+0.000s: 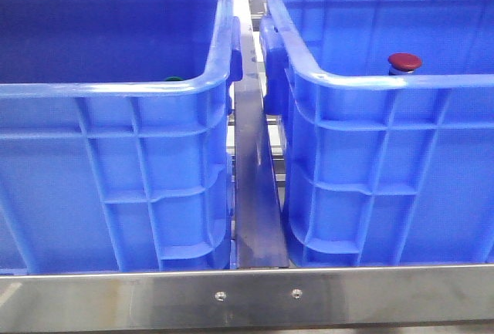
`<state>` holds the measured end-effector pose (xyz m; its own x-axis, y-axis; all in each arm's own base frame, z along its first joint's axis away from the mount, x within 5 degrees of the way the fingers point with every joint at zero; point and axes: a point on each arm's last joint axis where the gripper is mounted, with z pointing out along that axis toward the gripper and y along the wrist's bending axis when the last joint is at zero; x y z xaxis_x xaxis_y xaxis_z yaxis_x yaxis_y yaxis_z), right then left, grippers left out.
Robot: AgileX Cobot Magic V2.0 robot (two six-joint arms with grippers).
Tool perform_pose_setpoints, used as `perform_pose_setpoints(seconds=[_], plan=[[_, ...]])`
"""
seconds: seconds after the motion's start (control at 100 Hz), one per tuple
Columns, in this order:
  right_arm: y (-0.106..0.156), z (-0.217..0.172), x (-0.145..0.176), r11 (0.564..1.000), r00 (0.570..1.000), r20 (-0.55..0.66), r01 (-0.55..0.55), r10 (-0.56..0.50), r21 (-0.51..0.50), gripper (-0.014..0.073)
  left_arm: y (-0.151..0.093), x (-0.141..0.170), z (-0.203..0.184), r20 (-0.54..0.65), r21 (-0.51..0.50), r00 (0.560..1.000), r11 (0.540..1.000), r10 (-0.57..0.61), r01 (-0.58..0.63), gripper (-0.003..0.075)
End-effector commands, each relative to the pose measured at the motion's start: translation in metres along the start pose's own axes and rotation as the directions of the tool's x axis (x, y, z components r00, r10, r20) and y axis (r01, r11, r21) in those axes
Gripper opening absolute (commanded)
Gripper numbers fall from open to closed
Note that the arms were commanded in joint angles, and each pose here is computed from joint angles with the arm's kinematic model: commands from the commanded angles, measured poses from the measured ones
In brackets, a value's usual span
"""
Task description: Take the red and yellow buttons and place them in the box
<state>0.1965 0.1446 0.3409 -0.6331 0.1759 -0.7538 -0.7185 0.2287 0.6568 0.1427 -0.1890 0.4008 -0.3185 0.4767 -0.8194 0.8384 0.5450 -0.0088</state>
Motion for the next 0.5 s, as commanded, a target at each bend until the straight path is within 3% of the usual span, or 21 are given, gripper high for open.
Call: perform_pose_setpoints(seconds=[0.0,0.25,0.49], plan=[[0.013,-0.008,-0.022,0.999,0.991,0.136,0.016,-0.009,-0.05,0.0205,0.004,-0.013,-0.014,0.114,-0.014,0.992,0.999,-0.049,0.051,0.0589],[0.006,-0.043,-0.042,0.994,0.963,0.253,0.076,-0.094,0.078,0.0205,0.032,-0.004,-0.014,0.088,-0.11,0.987,0.984,-0.131,0.141,0.0589],[0.004,-0.074,-0.05,0.96,0.937,0.276,0.149,-0.214,0.238,0.0205,0.079,0.014,-0.027,0.137,-0.288,0.957,0.915,-0.254,0.284,0.0588]])
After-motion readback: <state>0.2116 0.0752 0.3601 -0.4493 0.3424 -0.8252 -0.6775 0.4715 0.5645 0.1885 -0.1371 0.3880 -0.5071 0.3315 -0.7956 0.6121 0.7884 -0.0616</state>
